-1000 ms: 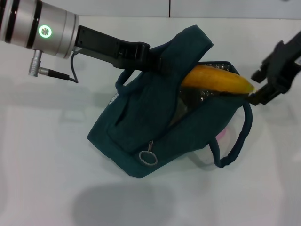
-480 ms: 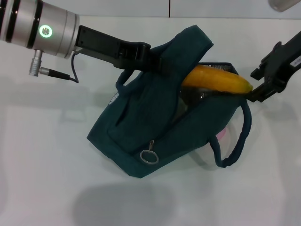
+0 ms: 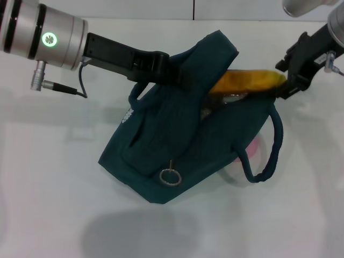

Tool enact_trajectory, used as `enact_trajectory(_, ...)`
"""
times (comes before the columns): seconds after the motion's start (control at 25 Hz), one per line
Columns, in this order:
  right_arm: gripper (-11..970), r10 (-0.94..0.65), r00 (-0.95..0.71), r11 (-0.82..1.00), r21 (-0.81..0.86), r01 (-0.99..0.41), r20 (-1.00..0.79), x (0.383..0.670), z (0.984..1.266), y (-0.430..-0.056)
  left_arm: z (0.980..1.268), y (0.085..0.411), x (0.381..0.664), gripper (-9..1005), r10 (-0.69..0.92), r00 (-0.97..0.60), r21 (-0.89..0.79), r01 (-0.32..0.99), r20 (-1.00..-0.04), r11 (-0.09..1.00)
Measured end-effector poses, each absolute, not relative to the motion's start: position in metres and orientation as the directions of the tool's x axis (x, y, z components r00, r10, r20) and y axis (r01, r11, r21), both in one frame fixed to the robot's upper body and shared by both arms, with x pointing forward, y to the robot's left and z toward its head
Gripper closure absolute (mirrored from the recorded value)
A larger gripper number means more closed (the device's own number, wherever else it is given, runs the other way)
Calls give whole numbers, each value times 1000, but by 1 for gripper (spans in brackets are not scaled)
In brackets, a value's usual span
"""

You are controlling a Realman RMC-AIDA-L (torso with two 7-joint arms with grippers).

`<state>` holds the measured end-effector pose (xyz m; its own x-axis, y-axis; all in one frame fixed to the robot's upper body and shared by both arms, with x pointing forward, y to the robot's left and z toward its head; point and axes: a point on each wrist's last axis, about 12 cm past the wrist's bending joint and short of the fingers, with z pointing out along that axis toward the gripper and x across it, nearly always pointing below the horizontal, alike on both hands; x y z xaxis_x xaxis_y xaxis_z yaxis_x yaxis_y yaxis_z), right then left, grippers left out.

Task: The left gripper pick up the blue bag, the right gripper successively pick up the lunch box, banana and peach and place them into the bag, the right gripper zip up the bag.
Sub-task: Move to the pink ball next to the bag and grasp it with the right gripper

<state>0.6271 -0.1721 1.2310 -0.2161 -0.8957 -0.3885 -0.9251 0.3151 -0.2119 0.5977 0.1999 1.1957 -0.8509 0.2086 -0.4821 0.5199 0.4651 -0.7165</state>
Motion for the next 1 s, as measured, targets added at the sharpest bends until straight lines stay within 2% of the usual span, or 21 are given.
enact_trajectory(0.32,373,-887,-166,306,-280,-910,-430,632,1235,-163,1194,202,597,939,204,-855,-720,513,-477,467)
enact_trajectory(0.52,374,-870,-148,311,-291,-905,-471,625,1241,-165,1193,202,596,939,205,-855,-720,513,-477,467)
enact_trajectory(0.76,375,-821,-227,363,-173,-916,-523,605,1256,-196,1189,204,596,939,207,-859,-724,508,-469,467)
enact_trajectory(1.0,373,-797,-398,483,-84,-872,-454,591,1232,-245,1190,206,599,939,203,-853,-711,514,-480,479)
